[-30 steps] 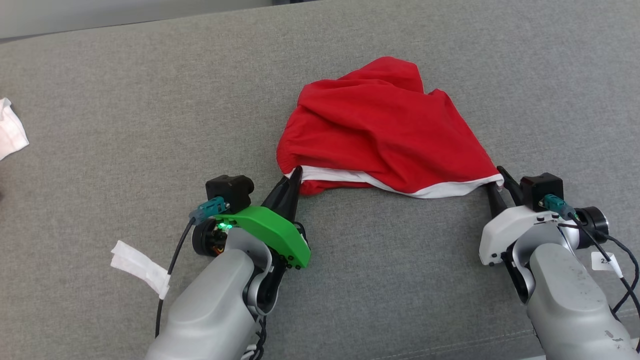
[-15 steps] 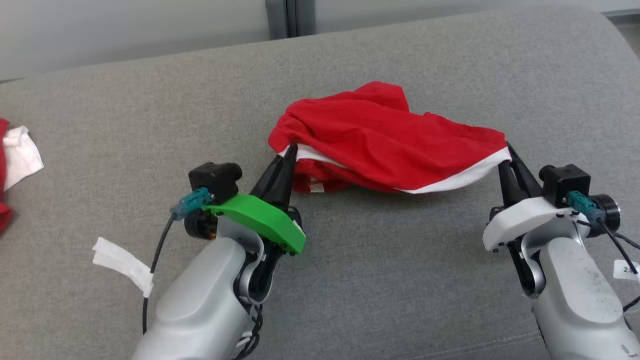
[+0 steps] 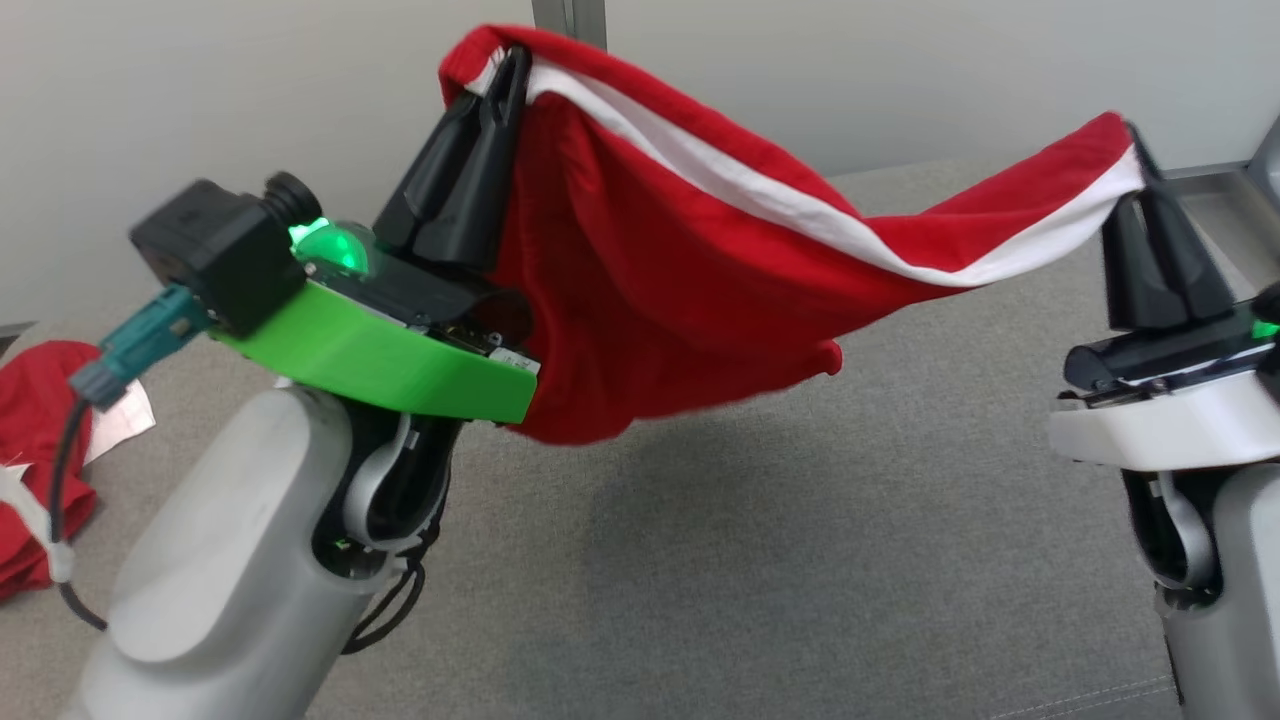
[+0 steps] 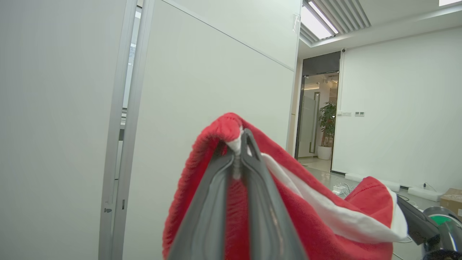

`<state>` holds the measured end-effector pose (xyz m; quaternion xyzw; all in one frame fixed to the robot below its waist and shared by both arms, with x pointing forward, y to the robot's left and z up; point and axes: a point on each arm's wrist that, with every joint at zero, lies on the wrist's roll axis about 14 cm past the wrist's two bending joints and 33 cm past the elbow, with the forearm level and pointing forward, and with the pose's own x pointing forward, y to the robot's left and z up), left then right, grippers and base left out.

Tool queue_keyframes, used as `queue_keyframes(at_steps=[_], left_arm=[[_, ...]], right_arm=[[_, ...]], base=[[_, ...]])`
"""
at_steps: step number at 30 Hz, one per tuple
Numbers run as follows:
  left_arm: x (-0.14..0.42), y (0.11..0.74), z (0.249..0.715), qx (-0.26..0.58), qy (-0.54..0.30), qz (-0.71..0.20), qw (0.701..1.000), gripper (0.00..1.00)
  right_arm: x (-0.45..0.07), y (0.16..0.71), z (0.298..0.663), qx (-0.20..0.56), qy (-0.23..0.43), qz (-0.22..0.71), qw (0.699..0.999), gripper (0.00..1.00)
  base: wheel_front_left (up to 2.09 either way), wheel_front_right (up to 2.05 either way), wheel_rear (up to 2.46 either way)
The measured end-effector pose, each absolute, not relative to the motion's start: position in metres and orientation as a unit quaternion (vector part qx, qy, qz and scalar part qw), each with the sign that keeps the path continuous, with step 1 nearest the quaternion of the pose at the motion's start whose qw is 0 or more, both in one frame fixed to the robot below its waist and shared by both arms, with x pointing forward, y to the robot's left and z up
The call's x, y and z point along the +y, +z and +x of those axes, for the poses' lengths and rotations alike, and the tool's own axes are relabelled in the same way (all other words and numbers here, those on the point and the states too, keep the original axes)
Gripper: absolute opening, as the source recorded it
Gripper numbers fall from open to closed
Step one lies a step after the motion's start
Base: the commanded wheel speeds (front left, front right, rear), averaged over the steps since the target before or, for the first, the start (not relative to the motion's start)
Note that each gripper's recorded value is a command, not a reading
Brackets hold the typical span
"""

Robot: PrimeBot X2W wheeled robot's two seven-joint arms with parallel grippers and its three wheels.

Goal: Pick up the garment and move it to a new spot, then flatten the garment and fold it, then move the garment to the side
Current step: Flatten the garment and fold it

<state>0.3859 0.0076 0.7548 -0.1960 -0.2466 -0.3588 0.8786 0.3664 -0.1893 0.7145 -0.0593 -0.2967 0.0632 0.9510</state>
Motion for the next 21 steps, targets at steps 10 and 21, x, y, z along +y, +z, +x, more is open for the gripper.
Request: queue_keyframes(at_steps=[10, 21], left_arm=[[-0.004, 0.812, 0.35, -0.27, -0.414, -0.126, 0.86, 0.0], [0.003, 0.74, 0.495, -0.137, -0.345, -0.062, 0.927, 0.0]], right_arm=[[-0.191, 0.776, 0.316, -0.357, 0.042, -0.087, 0.929, 0.0], [-0.191, 0.733, 0.441, -0.261, 0.064, -0.051, 0.962, 0.0]], base=[[0.0, 0.0, 0.0], [0.0, 0.0, 0.0]])
